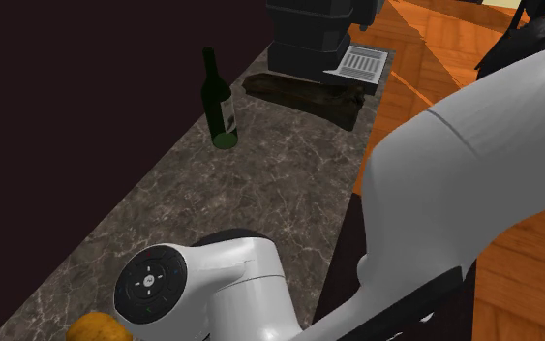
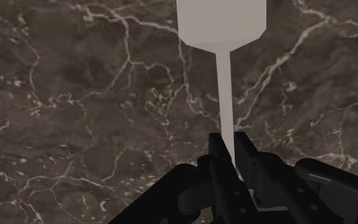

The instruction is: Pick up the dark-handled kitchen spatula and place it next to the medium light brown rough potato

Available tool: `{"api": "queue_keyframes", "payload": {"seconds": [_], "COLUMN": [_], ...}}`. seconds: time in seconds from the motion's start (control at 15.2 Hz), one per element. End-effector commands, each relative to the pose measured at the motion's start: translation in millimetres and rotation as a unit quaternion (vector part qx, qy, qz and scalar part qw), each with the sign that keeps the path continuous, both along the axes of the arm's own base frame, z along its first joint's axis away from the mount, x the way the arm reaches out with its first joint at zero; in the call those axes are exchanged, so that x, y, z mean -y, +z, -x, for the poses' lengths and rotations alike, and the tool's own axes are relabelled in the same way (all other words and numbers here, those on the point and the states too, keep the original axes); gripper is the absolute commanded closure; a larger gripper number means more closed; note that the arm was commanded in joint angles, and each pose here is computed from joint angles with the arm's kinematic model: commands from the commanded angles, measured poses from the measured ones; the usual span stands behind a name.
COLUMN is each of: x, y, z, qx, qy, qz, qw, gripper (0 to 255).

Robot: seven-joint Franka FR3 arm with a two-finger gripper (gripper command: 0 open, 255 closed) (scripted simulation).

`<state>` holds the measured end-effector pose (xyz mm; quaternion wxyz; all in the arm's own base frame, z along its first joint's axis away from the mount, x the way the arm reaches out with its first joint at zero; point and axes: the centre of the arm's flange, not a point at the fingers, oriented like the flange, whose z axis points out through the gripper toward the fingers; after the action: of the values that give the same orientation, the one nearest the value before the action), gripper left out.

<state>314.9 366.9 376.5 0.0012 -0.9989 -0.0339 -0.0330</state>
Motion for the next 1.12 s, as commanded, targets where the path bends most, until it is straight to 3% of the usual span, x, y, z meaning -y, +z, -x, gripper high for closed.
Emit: {"api": "queue_keyframes", "payload": {"seconds": [0.0, 0.2, 0.73, 0.79, 1.06], "x": [0, 0, 0, 0, 0], "y": [-11, -26, -26, -26, -26], "z": [1, 1, 1, 1, 1], "qx": [0.0, 0.0, 0.0, 0.0, 0.0], "qy": [0.0, 0.0, 0.0, 0.0, 0.0], "qz": [0.0, 0.0, 0.0, 0.0, 0.0], "qw": [1.0, 1.0, 1.0, 1.0, 1.0], "gripper": [255, 255, 255, 0, 0]}}
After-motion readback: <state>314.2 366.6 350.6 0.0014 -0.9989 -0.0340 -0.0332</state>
